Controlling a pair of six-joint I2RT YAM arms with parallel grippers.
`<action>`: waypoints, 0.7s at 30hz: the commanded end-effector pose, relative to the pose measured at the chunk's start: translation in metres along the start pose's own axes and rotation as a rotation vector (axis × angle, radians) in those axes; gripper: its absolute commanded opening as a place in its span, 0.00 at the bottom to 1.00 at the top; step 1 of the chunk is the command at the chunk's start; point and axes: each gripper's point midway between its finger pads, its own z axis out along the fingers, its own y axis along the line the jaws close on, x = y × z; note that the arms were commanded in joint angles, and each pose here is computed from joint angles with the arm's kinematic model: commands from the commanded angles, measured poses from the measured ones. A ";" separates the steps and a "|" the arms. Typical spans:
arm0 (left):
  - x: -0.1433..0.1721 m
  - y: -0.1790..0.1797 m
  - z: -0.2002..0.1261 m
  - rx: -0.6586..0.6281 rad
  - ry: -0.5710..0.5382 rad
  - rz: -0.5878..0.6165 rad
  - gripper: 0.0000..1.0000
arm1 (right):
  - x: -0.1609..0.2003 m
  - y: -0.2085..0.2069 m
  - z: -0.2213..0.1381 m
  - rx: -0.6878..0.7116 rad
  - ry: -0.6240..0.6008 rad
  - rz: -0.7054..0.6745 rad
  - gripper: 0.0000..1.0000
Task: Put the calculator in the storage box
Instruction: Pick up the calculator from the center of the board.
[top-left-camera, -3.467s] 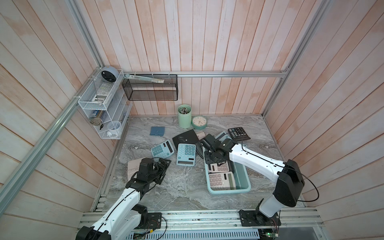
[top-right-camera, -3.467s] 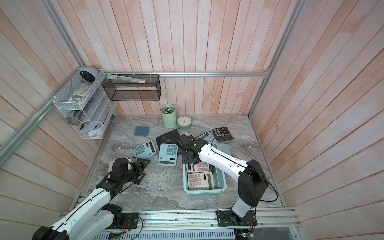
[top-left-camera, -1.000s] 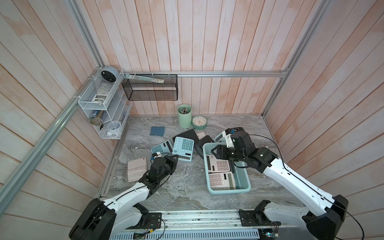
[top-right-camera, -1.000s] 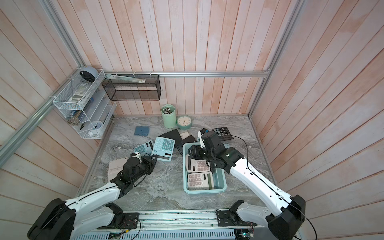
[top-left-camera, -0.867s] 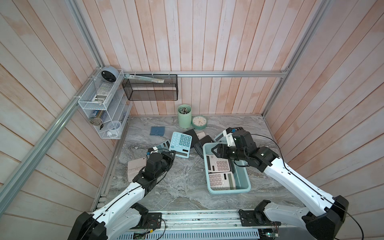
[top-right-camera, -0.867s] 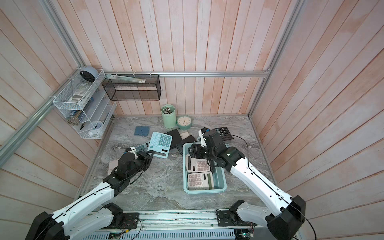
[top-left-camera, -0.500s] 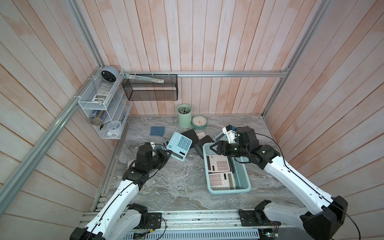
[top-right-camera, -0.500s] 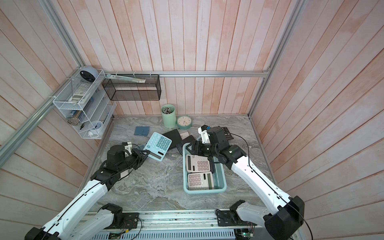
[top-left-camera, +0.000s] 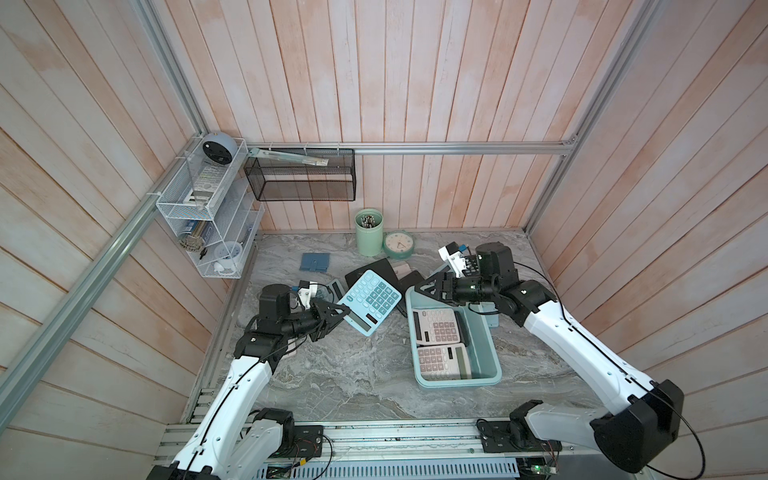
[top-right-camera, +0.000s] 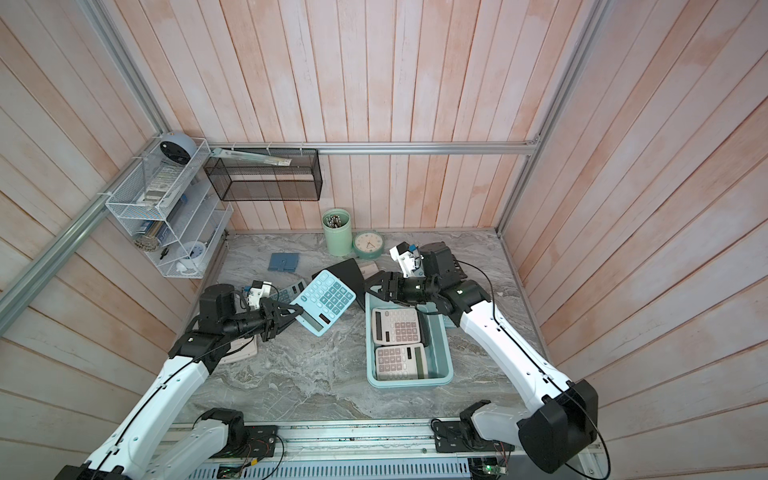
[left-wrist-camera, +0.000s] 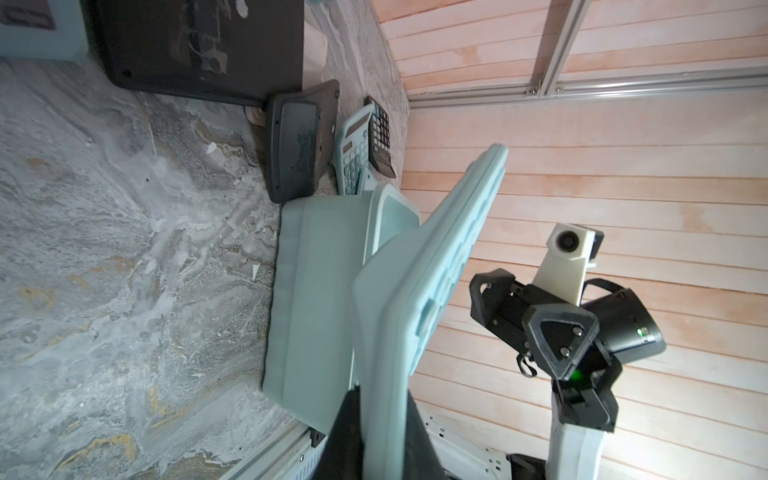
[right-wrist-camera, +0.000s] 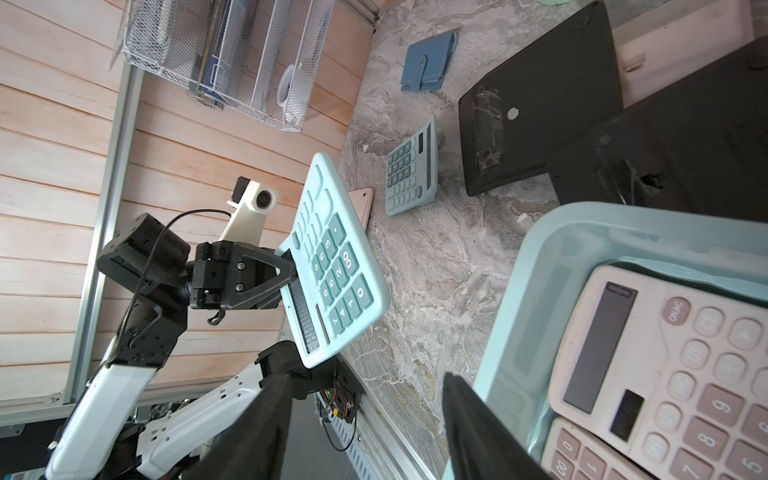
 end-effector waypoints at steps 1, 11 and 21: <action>0.009 -0.020 -0.002 0.098 0.065 0.045 0.00 | -0.007 0.016 0.003 -0.085 0.041 -0.014 0.63; 0.020 -0.029 -0.006 0.156 0.102 0.045 0.00 | -0.013 0.037 0.019 -0.220 0.122 0.025 0.61; 0.027 -0.032 -0.005 0.178 0.126 0.049 0.00 | 0.002 0.051 0.048 -0.243 0.225 0.006 0.56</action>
